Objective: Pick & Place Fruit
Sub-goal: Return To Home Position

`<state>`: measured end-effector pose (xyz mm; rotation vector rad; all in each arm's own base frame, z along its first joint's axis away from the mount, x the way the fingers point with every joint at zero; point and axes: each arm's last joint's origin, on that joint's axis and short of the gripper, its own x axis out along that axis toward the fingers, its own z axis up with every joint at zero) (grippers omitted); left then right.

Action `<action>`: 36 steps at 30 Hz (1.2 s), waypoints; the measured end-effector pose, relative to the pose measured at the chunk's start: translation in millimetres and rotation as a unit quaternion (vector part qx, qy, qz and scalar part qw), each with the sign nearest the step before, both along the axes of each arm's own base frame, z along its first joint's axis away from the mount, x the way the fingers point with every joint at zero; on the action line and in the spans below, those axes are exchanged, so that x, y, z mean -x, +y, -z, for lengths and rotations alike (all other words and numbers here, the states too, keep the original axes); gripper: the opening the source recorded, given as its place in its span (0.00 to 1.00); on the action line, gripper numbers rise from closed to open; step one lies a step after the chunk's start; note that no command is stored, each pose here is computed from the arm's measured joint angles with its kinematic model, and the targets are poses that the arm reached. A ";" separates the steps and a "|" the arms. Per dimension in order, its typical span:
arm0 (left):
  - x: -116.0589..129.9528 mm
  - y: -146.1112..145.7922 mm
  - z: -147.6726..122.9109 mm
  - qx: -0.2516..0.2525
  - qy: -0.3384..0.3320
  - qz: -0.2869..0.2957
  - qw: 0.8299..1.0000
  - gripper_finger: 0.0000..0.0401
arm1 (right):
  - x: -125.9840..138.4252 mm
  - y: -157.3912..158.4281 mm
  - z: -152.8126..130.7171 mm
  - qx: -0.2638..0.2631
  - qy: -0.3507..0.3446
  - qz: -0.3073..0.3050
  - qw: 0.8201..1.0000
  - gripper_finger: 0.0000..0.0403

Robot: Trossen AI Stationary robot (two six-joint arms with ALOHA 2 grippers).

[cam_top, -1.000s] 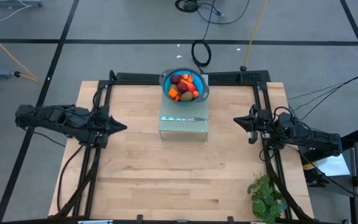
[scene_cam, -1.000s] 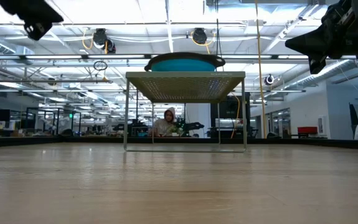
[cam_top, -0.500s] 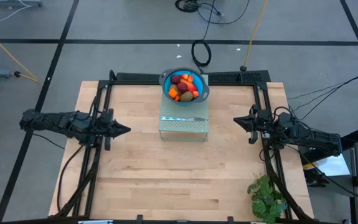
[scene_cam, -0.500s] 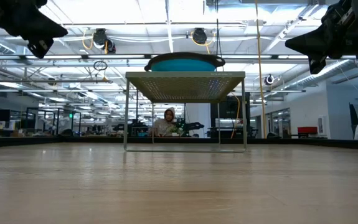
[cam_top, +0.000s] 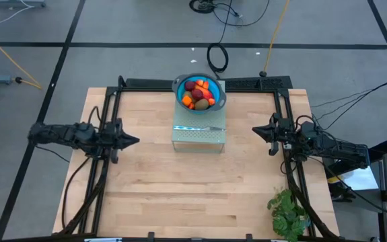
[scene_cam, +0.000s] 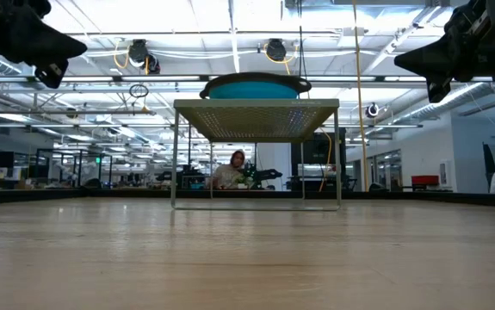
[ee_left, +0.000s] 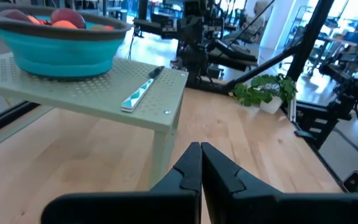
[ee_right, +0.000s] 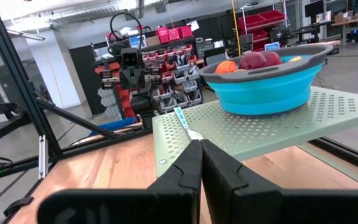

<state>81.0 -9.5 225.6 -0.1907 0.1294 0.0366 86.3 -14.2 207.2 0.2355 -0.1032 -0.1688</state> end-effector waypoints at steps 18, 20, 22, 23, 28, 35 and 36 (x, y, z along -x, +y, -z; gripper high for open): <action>-9.6 -5.2 43.8 -0.015 -0.050 0.059 0.997 0.02 | -0.1 0.0 0.5 0.024 0.007 0.002 1.000 0.00; -12.1 -6.4 52.2 -0.004 -0.049 0.070 0.996 0.01 | 0.0 0.0 0.5 0.025 0.007 0.002 1.000 0.00; -13.3 -7.2 53.1 0.004 -0.064 0.080 0.995 0.00 | 0.0 0.0 0.5 0.025 0.007 0.002 1.000 0.00; -13.3 -7.7 53.2 0.002 -0.068 0.088 0.994 0.00 | 0.0 0.0 0.5 0.025 0.007 0.002 1.000 0.00; -13.6 -8.2 54.4 -0.003 -0.067 0.096 0.993 0.02 | -0.7 -0.1 2.5 0.023 0.009 0.002 1.000 0.00; -13.6 -8.2 54.6 0.007 -0.065 0.095 0.993 0.02 | -2.9 -0.5 10.6 0.019 0.021 0.001 1.000 0.00; -13.6 -8.2 54.7 0.008 -0.065 0.095 0.993 0.03 | -3.4 -0.5 12.1 0.019 0.022 0.001 1.000 0.00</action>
